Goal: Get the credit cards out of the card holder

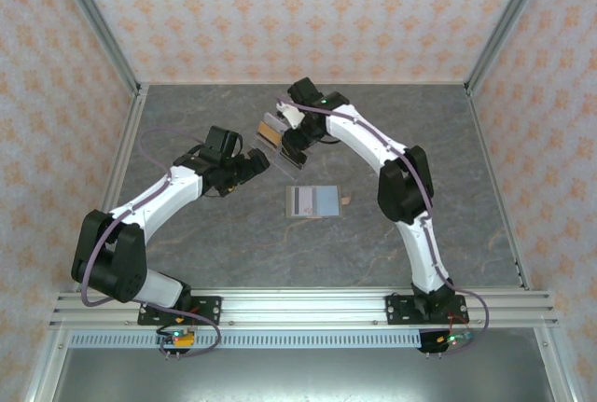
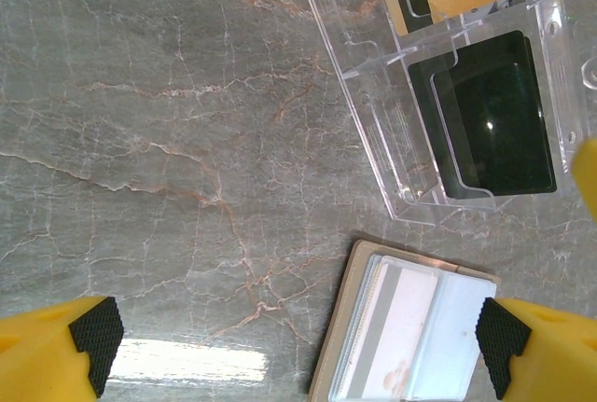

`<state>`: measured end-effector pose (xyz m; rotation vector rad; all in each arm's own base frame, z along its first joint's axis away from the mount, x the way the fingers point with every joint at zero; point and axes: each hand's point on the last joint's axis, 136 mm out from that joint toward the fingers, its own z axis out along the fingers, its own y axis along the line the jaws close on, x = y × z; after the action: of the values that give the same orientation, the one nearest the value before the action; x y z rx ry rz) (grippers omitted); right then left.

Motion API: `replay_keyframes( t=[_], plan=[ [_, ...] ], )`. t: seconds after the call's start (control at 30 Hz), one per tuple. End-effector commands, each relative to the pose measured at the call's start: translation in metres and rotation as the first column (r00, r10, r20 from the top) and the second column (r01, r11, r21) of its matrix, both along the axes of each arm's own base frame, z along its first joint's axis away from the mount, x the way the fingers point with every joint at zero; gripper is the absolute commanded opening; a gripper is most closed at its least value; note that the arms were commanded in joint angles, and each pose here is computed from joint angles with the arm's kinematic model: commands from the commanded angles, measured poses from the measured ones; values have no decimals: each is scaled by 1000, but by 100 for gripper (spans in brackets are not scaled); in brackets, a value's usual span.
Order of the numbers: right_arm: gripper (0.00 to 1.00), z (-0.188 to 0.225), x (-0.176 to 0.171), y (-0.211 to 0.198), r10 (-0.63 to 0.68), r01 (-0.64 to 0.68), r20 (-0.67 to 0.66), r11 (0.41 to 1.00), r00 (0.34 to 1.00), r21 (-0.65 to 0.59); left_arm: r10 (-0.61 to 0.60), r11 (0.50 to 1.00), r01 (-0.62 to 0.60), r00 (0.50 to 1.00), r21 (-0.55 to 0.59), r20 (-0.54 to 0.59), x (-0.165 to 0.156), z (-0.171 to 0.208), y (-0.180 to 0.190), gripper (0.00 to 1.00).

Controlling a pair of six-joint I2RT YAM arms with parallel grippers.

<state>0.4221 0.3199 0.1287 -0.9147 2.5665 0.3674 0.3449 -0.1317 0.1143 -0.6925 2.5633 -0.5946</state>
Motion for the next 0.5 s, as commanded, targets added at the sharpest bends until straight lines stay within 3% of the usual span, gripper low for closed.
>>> replay_keyframes(
  t=[0.0, 0.13, 0.3, 0.47],
  plan=[
    [55, 42, -20, -6, -149, 149, -7, 980, 989, 131, 21, 999, -21, 1000, 42, -10, -2, 2, 10, 100],
    [61, 36, -54, -19, -281, 302, -121, 928, 952, 218, 13, 999, -13, 1000, 43, -14, -4, 1, 10, 100],
    [62, 3, -88, -46, -425, 445, -168, 890, 890, 105, 16, 999, -15, 1000, 52, -25, -3, -1, 11, 100],
    [61, -29, -107, -51, -441, 459, -215, 888, 871, 38, -5, 1000, 6, 1000, 27, -25, 0, -3, 4, 100]
  ],
)
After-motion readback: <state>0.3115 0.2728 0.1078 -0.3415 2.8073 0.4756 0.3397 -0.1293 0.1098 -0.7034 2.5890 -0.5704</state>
